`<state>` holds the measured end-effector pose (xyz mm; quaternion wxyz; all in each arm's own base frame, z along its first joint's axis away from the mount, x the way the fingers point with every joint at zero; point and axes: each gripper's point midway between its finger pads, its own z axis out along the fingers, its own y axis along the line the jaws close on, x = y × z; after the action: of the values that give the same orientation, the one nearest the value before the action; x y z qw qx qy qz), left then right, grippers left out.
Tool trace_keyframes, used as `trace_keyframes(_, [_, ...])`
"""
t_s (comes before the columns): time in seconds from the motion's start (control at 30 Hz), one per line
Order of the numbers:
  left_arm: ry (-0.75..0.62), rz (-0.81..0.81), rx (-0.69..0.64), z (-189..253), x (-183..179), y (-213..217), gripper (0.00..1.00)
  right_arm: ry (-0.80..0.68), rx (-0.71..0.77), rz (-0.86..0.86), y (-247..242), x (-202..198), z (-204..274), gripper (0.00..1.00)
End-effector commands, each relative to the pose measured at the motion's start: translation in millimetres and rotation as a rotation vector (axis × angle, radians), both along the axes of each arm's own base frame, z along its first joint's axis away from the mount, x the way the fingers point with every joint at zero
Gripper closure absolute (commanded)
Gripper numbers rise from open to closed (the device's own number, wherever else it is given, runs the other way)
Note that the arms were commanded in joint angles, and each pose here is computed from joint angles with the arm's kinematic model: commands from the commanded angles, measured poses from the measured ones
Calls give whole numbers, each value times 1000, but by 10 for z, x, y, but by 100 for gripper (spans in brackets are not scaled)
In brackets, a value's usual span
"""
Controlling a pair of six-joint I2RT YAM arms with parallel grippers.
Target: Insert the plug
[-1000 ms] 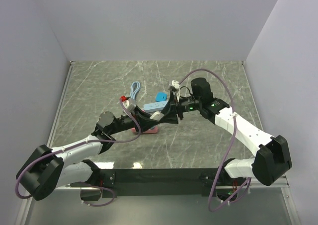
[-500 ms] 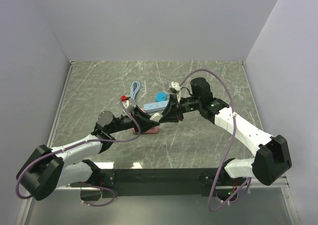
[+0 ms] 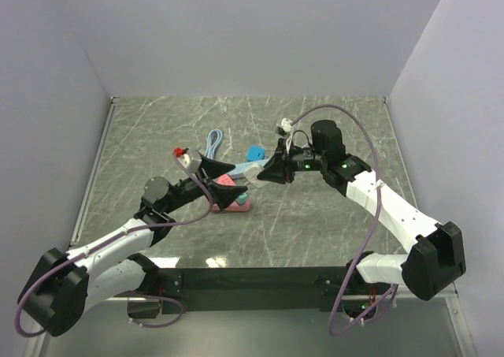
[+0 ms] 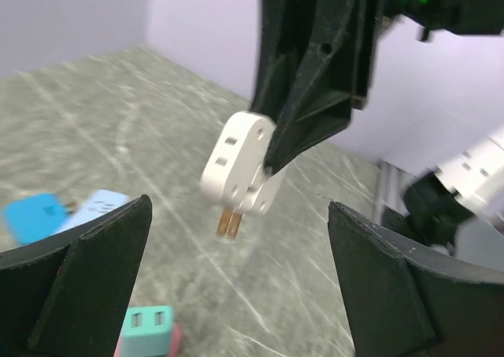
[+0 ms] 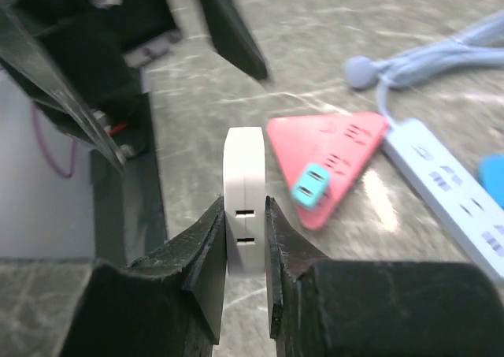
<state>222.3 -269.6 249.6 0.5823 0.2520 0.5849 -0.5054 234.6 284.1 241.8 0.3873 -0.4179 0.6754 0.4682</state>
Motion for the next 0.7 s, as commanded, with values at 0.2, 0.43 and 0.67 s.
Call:
trace_keyframes(0.2, [223,668,68,-526,730,933,1,83,-78,-367,-151,665,380,100])
trace_keyframes(0.43, [420,810,79,-935,752,1148,1,212,-155,-498,144,988,231,100])
trace_keyframes(0.67, [542,861,98,-1269,678,1242,10,317,-263,-509,451,1246,-209,100])
